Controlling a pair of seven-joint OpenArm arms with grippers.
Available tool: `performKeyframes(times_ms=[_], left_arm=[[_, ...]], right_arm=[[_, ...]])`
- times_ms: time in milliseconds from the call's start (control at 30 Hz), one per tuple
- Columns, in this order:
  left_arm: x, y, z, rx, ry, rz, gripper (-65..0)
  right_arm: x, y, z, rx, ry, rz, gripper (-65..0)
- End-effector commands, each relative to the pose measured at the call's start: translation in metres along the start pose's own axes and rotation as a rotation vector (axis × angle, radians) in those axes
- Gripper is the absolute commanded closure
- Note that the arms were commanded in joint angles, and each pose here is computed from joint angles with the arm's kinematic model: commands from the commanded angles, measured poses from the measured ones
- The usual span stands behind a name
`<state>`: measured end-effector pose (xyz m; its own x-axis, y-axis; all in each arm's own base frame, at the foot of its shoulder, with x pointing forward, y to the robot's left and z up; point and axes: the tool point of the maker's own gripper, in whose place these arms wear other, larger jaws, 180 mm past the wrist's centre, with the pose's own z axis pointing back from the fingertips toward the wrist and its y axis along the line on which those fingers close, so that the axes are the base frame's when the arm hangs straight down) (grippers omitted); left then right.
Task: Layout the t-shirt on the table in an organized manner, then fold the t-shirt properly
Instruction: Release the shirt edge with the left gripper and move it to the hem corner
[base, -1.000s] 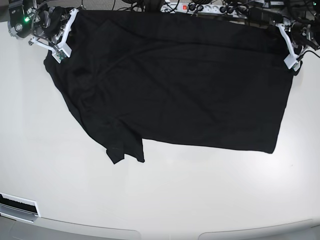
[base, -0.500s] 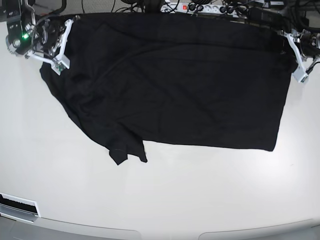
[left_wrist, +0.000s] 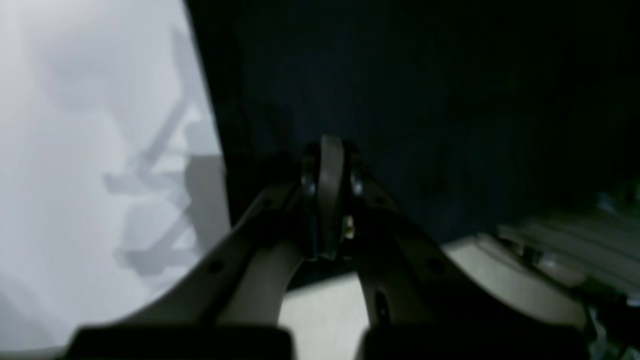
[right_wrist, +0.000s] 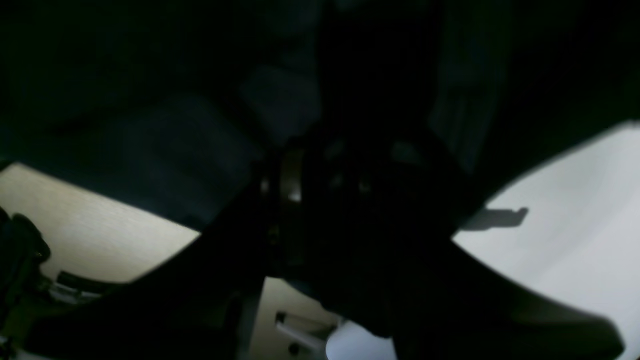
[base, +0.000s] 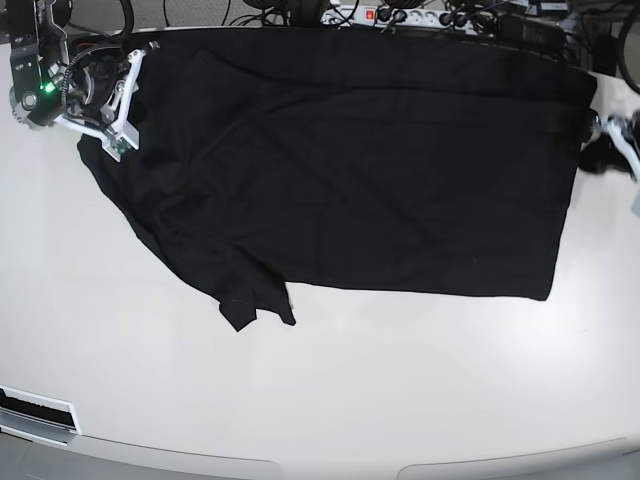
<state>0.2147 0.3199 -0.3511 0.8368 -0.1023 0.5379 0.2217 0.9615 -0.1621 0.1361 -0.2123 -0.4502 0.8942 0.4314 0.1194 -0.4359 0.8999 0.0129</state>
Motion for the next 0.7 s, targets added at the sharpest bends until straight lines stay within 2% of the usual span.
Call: performKeyframes(times_ms=[0, 133, 267, 367, 400, 467, 500, 533, 667], left_arm=[[0.018, 0.009, 0.006, 0.015, -0.046, -0.01, 0.0], [0.033, 0.034, 0.0, 0.028, -0.101, 0.057, 0.0], [0.052, 0.072, -0.008, 0.056, -0.199, 0.207, 0.0], [0.057, 0.097, -0.017, 0.06, -0.227, 0.317, 0.0], [0.058, 0.104, -0.02, 0.055, -0.236, 0.354, -7.4], [0.063, 0.115, -0.027, 0.039, -0.266, 0.424, -27.6], [0.066, 0.12, -0.03, 0.035, -0.288, 0.467, -34.9], [0.068, 0.126, -0.034, 0.034, -0.304, 0.509, -38.3], [0.067, 0.137, -0.057, 0.066, -0.298, 0.576, -38.6]], right_arm=[[0.011, -0.008, 0.011, -0.032, -0.037, 0.013, -15.5], [0.037, -0.005, 0.034, -0.068, -0.129, 0.04, -15.5], [0.056, 0.0, 0.054, -0.091, -0.211, 0.076, -15.5], [0.06, 0.001, 0.058, -0.091, -0.226, 0.082, -15.5], [0.06, 0.001, 0.058, -0.089, -0.227, 0.081, -15.5], [0.06, 0.002, 0.058, -0.086, -0.229, 0.079, -15.5], [0.06, 0.002, 0.058, -0.086, -0.229, 0.078, -15.5], [0.06, 0.003, 0.058, -0.083, -0.23, 0.078, -15.5], [0.062, 0.009, 0.058, -0.049, -0.243, 0.072, -15.5]])
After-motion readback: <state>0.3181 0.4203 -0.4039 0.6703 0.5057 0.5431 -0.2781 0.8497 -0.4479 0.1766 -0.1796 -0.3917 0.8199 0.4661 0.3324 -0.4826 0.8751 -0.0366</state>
